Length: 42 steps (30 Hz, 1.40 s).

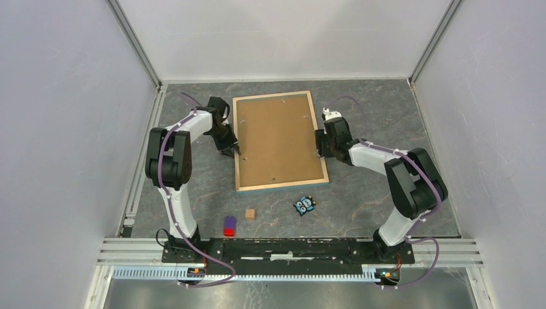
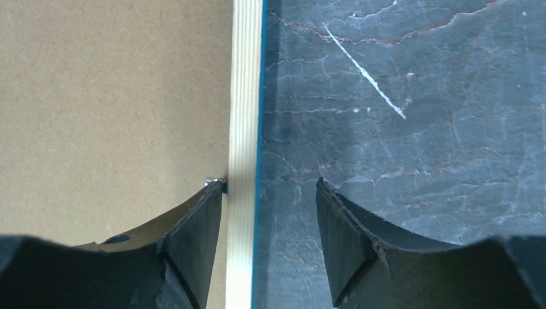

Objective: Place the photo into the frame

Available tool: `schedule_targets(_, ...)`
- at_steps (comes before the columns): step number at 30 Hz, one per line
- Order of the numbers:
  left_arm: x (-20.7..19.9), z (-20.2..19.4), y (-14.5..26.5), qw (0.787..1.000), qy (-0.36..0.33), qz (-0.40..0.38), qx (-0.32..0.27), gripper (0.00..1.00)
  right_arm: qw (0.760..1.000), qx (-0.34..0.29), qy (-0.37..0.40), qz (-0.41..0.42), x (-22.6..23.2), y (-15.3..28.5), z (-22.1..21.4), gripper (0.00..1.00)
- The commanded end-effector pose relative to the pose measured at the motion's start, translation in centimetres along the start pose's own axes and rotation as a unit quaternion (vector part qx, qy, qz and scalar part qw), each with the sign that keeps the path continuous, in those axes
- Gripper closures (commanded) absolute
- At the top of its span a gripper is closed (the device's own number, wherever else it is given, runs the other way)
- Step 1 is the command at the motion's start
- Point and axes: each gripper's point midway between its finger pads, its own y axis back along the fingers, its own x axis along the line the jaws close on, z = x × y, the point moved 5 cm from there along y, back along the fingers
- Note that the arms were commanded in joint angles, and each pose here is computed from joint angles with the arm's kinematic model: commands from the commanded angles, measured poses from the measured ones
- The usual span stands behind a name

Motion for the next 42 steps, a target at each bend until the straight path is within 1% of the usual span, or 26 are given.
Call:
schedule_targets(1, 2.4, 1.3, -1.1, 0.99, -0.09, 0.106, -0.03, 0.64, 0.998, -0.062, 0.011, 0.02, 0.1, 2.5, 2.4, 0.36)
schedule_targets(2, 2.6, 1.2, -1.2, 0.986, -0.101, 0.127, -0.031, 0.68, 0.997, -0.079, 0.008, 0.023, 0.0, 3.1, 2.8, 0.34)
schedule_targets(4, 2.4, 1.0, -1.3, 0.983, -0.121, 0.136, -0.029, 0.77, 0.993, -0.119, 0.001, 0.022, -0.2, 4.2, 3.6, 0.28)
schedule_targets(5, 2.1, 1.0, -1.1, 0.981, -0.132, 0.138, -0.032, 0.81, 0.991, -0.136, -0.003, 0.013, -0.5, 4.6, 4.1, 0.23)
schedule_targets(7, 1.7, 0.9, -0.6, 0.974, -0.159, 0.156, -0.046, 0.86, 0.985, -0.171, -0.018, -0.013, -1.1, 5.4, 5.8, 0.13)
schedule_targets(8, 1.4, 0.8, -0.4, 0.97, -0.174, 0.164, -0.053, 0.88, 0.983, -0.182, -0.026, -0.022, -1.3, 5.6, 6.5, 0.1)
schedule_targets(9, 1.4, 0.9, -0.1, 0.966, -0.184, 0.173, -0.061, 0.92, 0.981, -0.191, -0.029, -0.018, -1.2, 5.6, 7.4, 0.08)
schedule_targets(12, 0.8, 0.9, 0.5, 0.96, -0.203, 0.178, -0.073, 0.97, 0.982, -0.186, -0.034, 0.017, 0.0, 5.2, 10.2, 0.08)
schedule_targets(15, -0.1, 0.5, 1.1, 0.958, -0.218, 0.17, -0.078, 0.98, 0.983, -0.179, -0.032, 0.034, 1.0, 4.1, 11.9, 0.09)
schedule_targets(18, -1.2, -0.3, 1.3, 0.955, -0.235, 0.163, -0.081, 0.98, 0.986, -0.165, -0.026, 0.023, 1.2, 2.3, 12.7, 0.08)
schedule_targets(20, -1.7, -0.9, 1.2, 0.953, -0.244, 0.161, -0.075, 0.98, 0.99, -0.141, -0.025, -0.004, 0.8, 0.7, 12.9, 0.04)
schedule_targets(21, -2.1, -1.2, 1.0, 0.953, -0.248, 0.159, -0.071, 0.98, 0.993, -0.119, -0.025, -0.013, 0.6, -0.4, 12.8, 0.03)
schedule_targets(23, -2.7, -1.9, 0.7, 0.954, -0.25, 0.151, -0.063, 0.98, 0.995, -0.09, -0.02, -0.023, 0.7, -2.0, 13.1, 0.03)
schedule_targets(25, -3.3, -2.4, 0.4, 0.956, -0.253, 0.138, -0.054, 0.98, 0.996, -0.086, -0.021, -0.023, 1.0, -3.2, 13.8, 0.03)
schedule_targets(29, -4.1, -3.4, 0.1, 0.956, -0.261, 0.129, -0.048, 0.98, 0.995, -0.076, -0.043, -0.053, 0.6, -5.3, 13.0, 0.04)
schedule_targets(31, -4.3, -3.9, -0.1, 0.956, -0.263, 0.126, -0.041, 0.98, 0.994, -0.071, -0.056, -0.054, 0.7, -6.2, 13.0, 0.05)
schedule_targets(36, -4.0, -4.4, 0.1, 0.958, -0.256, 0.123, -0.035, 0.98, 0.994, -0.062, -0.05, -0.076, 0.3, -6.9, 12.7, 0.07)
schedule_targets(39, -4.2, -4.7, 0.4, 0.962, -0.242, 0.121, -0.024, 0.98, 0.992, -0.059, -0.041, -0.105, -0.6, -7.0, 12.2, 0.06)
schedule_targets(42, -4.1, -5.2, -0.3, 0.967, -0.224, 0.124, -0.005, 0.98, 0.99, -0.054, -0.048, -0.117, -1.2, -7.0, 11.8, 0.07)
